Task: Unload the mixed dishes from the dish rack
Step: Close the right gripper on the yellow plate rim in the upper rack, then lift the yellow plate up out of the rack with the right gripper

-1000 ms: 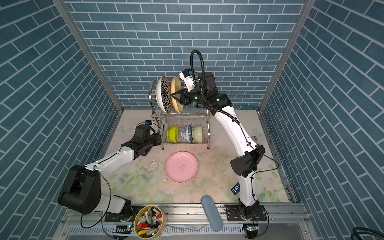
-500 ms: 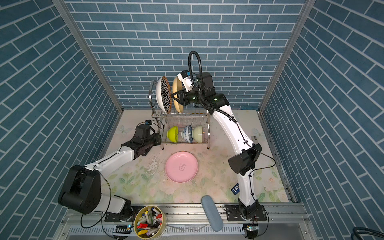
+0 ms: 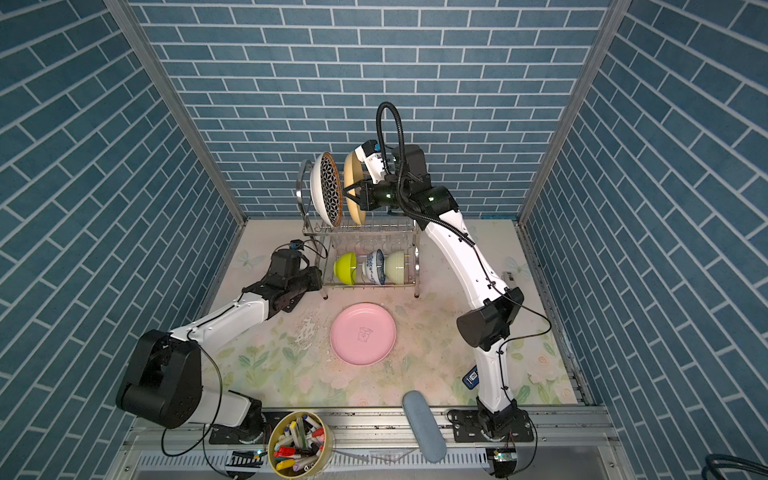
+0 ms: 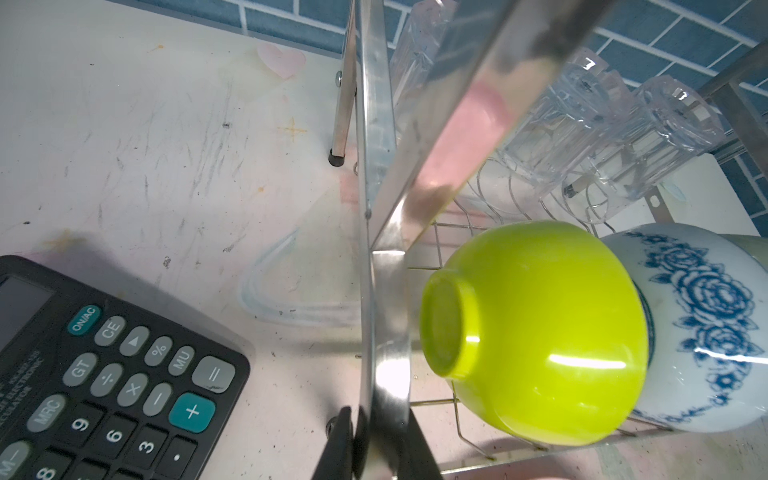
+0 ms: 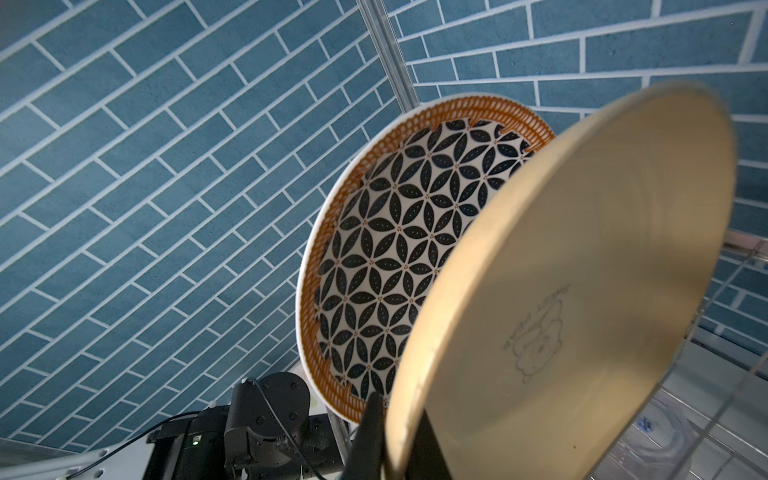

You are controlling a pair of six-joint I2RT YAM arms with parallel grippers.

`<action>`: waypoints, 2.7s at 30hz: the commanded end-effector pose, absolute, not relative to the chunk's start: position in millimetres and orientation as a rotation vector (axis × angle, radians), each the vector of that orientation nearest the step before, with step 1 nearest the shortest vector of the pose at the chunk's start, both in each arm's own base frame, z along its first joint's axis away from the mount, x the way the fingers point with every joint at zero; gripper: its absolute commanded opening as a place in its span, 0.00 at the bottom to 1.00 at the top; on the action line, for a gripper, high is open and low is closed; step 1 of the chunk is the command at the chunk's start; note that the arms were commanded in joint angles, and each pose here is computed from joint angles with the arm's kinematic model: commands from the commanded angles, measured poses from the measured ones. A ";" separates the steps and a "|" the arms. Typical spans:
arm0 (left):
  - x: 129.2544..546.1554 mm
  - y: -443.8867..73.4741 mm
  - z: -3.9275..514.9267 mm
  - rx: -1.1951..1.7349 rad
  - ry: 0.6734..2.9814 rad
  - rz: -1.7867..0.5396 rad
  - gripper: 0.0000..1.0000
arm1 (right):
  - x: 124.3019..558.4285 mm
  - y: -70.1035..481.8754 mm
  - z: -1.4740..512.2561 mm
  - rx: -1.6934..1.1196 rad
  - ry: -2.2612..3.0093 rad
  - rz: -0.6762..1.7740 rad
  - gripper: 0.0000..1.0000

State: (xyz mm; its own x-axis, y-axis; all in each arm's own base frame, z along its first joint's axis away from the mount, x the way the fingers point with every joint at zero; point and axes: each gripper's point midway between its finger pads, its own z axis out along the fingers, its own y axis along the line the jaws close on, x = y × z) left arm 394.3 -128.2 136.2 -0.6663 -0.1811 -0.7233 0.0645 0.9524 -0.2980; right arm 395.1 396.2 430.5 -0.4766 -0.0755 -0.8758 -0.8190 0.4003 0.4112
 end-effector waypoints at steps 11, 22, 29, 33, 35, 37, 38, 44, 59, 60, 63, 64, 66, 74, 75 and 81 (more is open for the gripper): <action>399.0 -128.6 145.3 -0.147 2.250 -0.429 0.19 | 379.0 393.5 456.6 -0.806 1.761 1.176 0.00; 397.4 -127.4 147.4 -0.153 2.247 -0.428 0.19 | 362.9 393.7 476.7 -0.834 1.700 1.217 0.00; 397.7 -127.6 147.4 -0.153 2.248 -0.428 0.19 | 348.8 390.1 494.3 -0.861 1.646 1.242 0.00; 397.3 -127.5 149.8 -0.154 2.243 -0.431 0.19 | 341.1 385.0 506.9 -0.870 1.609 1.239 0.00; 397.0 -127.4 151.2 -0.154 2.239 -0.432 0.19 | 335.8 382.7 513.1 -0.877 1.591 1.235 0.00; 396.5 -126.9 152.5 -0.155 2.236 -0.431 0.20 | 332.3 379.8 517.2 -0.880 1.579 1.226 0.00; 396.4 -126.6 152.5 -0.154 2.237 -0.428 0.20 | 330.0 377.4 520.1 -0.880 1.571 1.220 0.00; 396.9 -125.9 153.3 -0.157 2.237 -0.423 0.20 | 317.1 365.8 530.4 -0.884 1.530 1.192 0.00; 400.5 -122.2 163.1 -0.152 2.222 -0.388 0.20 | 288.6 332.2 540.2 -0.870 1.484 1.080 0.00; 400.1 -121.8 163.3 -0.153 2.223 -0.386 0.20 | 286.7 329.9 541.3 -0.869 1.478 1.072 0.00; 399.8 -121.1 164.4 -0.153 2.221 -0.382 0.23 | 283.4 325.0 540.8 -0.864 1.478 1.057 0.00; 399.6 -120.7 164.9 -0.152 2.220 -0.380 0.26 | 281.9 324.1 539.6 -0.866 1.483 1.056 0.00; 399.2 -120.2 166.3 -0.154 2.217 -0.378 0.29 | 277.8 321.8 539.4 -0.869 1.485 1.056 0.00; 400.8 -122.4 176.6 -0.157 2.197 -0.400 0.50 | 263.4 315.7 519.2 -0.951 1.549 1.033 0.00; 400.8 -122.9 179.2 -0.157 2.192 -0.406 0.51 | 259.9 315.6 516.4 -0.968 1.556 1.037 0.00; 397.0 -121.6 192.2 -0.174 2.164 -0.424 0.58 | 236.1 314.0 502.4 -1.085 1.574 1.076 0.00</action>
State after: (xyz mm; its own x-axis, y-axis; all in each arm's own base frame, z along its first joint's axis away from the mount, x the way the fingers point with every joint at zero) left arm 396.6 -122.8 168.8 -0.6237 -0.2533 -0.7395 0.0232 0.9396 -0.3414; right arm 263.8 319.3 498.7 -0.2722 -0.1222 -0.9544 -0.9230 0.3137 0.2231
